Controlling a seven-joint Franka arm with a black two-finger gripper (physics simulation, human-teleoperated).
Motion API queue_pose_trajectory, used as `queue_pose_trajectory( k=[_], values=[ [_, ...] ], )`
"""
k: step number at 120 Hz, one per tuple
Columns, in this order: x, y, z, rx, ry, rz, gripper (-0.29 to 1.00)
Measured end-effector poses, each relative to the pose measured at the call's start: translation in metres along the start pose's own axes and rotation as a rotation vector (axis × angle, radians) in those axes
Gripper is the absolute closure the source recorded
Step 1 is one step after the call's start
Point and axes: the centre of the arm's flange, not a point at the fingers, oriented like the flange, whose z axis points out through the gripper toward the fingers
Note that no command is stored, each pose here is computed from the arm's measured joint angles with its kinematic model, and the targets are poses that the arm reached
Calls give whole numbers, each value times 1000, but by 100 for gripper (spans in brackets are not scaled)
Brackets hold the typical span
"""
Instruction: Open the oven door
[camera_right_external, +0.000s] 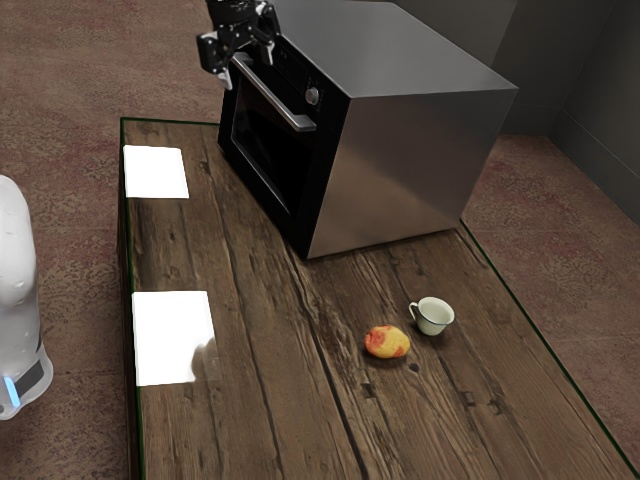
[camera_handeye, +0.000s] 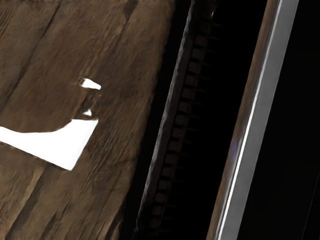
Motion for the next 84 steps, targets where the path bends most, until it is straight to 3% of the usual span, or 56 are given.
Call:
queue_pose_trajectory(
  k=[84],
  values=[
    [-5,-1,37,-8,-13,154,0]
  ],
)
